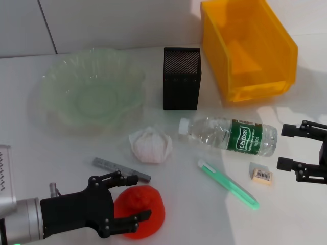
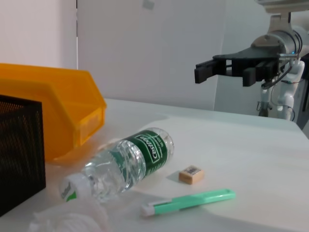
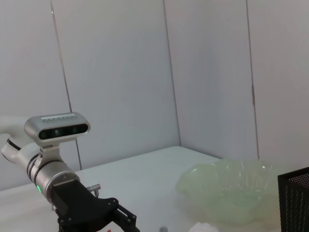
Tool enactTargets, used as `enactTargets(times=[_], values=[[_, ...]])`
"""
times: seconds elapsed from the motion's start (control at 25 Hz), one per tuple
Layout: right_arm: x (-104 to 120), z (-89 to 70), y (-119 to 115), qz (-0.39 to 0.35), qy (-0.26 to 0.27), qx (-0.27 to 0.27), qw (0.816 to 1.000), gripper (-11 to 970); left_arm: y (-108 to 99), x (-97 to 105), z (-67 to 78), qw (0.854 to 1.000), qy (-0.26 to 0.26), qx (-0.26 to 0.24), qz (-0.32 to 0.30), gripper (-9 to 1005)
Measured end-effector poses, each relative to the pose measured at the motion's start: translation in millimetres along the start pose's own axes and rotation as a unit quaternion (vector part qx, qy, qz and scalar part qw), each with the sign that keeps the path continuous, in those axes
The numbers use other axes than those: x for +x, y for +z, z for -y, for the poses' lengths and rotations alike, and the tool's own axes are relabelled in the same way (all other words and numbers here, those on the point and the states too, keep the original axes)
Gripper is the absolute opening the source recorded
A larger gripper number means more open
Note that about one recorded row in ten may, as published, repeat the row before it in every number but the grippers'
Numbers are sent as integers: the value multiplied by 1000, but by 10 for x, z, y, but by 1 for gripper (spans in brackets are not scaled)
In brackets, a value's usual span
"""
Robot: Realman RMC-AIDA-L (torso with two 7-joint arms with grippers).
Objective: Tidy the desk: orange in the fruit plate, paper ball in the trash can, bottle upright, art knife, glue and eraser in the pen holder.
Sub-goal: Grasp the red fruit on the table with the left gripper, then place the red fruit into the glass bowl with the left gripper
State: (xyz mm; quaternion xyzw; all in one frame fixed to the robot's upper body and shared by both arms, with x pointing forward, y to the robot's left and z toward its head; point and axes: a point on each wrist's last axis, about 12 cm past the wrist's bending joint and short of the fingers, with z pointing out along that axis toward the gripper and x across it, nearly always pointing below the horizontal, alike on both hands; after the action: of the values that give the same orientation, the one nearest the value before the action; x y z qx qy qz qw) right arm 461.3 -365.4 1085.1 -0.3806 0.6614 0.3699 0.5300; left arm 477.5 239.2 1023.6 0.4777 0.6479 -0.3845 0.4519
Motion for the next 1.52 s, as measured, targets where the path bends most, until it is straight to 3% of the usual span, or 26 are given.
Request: enactTargets(times=[0.32,0.76,0.88,0.92,1.0,1.2,1.32,1.48,1.52], values=[[-25,24,19,8,-5,6,1000,765,21,32,28,999,26,13,-18,722],[-44,32,10,18,-9,14,1000,764,-8,-81,-39,999,43,14,-2,475],[-45,30,2,22,-10,18,1000,764,-45,-135,-54,999,49,14,12,270],[-45,28,-3,24,-10,19,999,764,-79,-169,-64,998,52,11,23,246],[-44,25,-12,25,-11,21,999,764,-176,-242,-117,997,61,-10,48,198],[-45,19,-15,26,-11,21,999,764,-413,-405,-417,983,80,-130,97,110],[-45,17,-15,27,-10,20,999,764,-424,-472,-550,977,83,-166,103,86],[-42,11,-10,28,-9,19,999,764,-340,-632,-986,956,61,-271,98,65],[-42,11,-10,28,-9,19,999,764,-340,-632,-986,956,61,-271,98,60]])
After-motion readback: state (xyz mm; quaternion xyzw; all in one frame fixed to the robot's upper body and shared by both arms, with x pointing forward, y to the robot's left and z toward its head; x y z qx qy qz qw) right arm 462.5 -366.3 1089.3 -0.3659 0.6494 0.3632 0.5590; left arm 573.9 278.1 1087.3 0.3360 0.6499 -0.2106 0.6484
